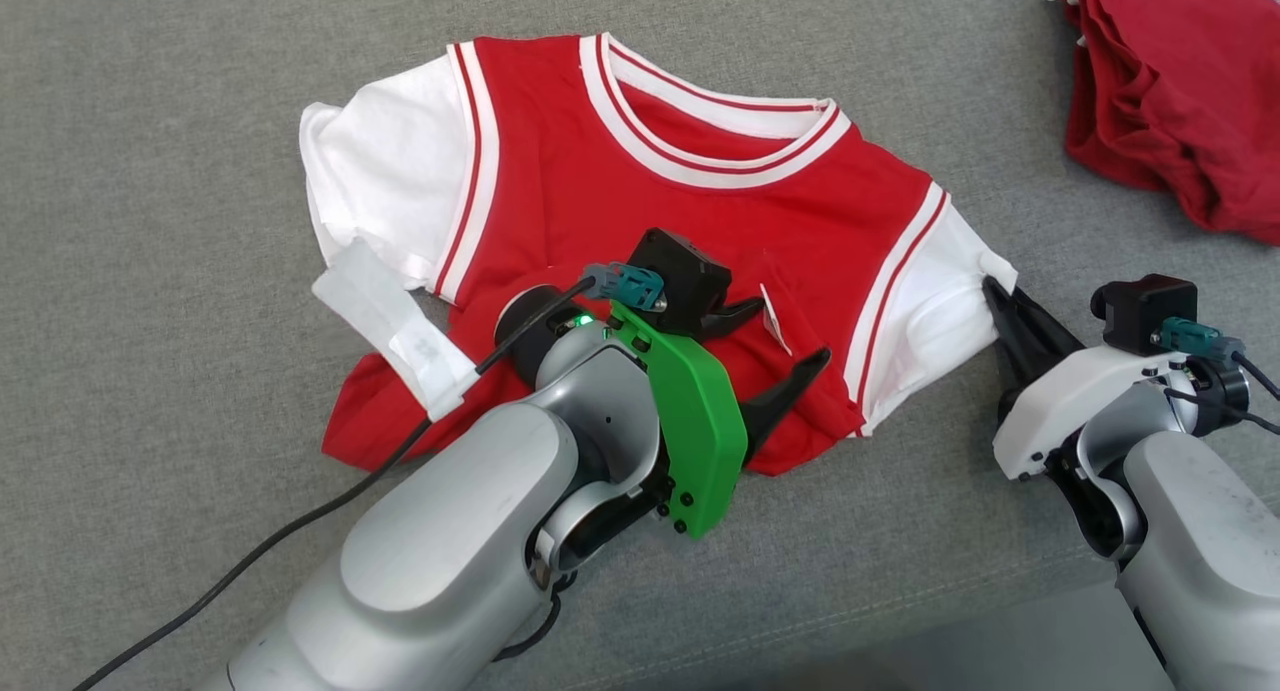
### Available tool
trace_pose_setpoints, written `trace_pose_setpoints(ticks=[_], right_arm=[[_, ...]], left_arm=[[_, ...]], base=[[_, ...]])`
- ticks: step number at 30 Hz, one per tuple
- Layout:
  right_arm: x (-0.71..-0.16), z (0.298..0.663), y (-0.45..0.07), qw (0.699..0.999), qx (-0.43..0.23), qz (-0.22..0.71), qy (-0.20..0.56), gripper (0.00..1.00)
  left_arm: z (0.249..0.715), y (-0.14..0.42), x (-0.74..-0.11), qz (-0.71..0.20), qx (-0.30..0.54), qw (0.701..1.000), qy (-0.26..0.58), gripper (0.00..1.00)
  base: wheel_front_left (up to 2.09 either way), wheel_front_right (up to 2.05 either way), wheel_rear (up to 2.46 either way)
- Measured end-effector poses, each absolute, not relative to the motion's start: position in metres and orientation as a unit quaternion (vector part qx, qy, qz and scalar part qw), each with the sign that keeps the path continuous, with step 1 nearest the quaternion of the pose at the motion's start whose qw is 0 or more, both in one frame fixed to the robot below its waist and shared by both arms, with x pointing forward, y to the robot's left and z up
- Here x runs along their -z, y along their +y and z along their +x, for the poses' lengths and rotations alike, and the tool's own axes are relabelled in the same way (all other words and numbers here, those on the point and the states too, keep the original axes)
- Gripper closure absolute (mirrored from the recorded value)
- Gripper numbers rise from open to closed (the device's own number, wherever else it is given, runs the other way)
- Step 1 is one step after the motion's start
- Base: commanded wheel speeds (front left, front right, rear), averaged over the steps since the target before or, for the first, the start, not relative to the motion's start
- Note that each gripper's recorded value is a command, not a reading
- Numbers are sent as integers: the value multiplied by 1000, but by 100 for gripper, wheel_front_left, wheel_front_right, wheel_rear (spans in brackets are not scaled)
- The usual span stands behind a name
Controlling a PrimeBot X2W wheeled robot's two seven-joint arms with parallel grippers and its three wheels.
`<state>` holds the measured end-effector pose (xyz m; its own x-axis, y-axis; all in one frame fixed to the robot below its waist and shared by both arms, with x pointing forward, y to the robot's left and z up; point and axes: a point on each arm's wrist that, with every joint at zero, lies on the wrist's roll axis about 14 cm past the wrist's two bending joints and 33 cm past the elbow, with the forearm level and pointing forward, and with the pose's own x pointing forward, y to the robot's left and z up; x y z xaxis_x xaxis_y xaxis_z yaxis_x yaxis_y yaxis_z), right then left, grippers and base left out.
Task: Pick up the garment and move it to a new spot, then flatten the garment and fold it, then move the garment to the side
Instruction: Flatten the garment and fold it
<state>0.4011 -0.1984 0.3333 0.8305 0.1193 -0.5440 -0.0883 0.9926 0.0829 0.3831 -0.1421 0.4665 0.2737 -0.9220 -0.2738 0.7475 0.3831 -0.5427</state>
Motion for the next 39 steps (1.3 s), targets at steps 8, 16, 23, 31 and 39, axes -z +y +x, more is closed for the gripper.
trace_pose_setpoints(ticks=[8, 16, 23, 31, 39], right_arm=[[-334, 401, -198, 957, -51, 32, 284, 100], [-335, 402, -199, 958, -49, 31, 282, 100], [-335, 402, -199, 958, -47, 34, 279, 100], [-333, 398, -208, 959, -34, 42, 279, 100], [-332, 399, -210, 959, -41, 32, 278, 100]], left_arm=[[391, -140, -453, -137, 515, 795, 289, 5], [394, -138, -446, -136, 504, 800, 294, 100], [409, -136, -475, -186, 493, 812, 251, 100], [453, -76, -524, -252, 400, 867, 157, 100], [450, 11, -512, -248, 287, 914, 146, 100]], base=[[0, 0, 0], [0, 0, 0], [0, 0, 0], [0, 0, 0], [0, 0, 0]])
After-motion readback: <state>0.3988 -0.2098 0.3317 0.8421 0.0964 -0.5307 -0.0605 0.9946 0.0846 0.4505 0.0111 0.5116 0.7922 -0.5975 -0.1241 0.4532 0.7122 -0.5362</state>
